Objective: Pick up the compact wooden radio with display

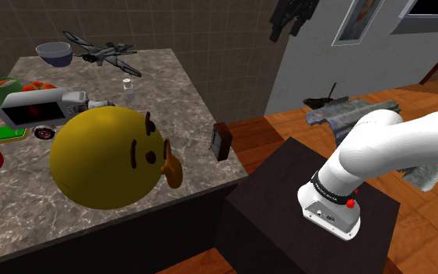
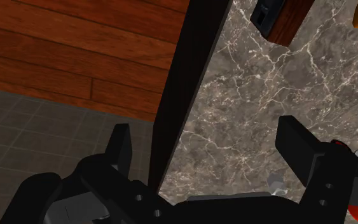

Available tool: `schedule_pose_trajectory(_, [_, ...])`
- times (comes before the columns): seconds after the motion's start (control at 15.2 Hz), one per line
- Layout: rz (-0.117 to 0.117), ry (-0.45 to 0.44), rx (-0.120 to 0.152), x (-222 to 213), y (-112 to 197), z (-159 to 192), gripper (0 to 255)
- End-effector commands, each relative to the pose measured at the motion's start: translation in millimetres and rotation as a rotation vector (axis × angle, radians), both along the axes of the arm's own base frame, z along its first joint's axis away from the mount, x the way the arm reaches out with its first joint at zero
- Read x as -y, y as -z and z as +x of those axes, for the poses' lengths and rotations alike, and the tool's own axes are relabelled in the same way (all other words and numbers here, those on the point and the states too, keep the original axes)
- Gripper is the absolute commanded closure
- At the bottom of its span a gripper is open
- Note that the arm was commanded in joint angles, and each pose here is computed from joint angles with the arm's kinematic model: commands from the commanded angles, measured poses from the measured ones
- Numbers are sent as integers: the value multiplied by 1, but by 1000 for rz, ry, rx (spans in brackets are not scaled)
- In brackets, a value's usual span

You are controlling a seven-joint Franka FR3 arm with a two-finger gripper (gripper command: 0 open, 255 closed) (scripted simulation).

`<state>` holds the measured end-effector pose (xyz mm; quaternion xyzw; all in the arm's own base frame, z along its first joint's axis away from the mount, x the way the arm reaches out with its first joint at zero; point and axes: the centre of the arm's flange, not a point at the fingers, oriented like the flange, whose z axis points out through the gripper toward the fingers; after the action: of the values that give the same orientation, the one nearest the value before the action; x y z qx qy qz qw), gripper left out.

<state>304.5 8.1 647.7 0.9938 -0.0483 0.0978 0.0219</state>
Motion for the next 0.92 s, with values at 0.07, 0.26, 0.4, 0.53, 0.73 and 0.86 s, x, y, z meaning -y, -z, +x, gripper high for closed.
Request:
schedule_pose_trajectory(0.07, [4, 2, -5, -6, 11, 3, 0])
schedule_pose_trajectory(0.26, [14, 7, -22, -22, 45, 13, 0])
schedule_pose_trajectory(0.4, [21, 11, -33, -34, 68, 19, 0])
schedule_pose_trajectory(0.53, [28, 14, -43, -45, 90, 25, 0])
schedule_pose_trajectory(0.73, [39, 19, -60, -63, 124, 34, 0])
schedule_pose_trajectory(0.86, [46, 23, -71, -75, 146, 40, 0])
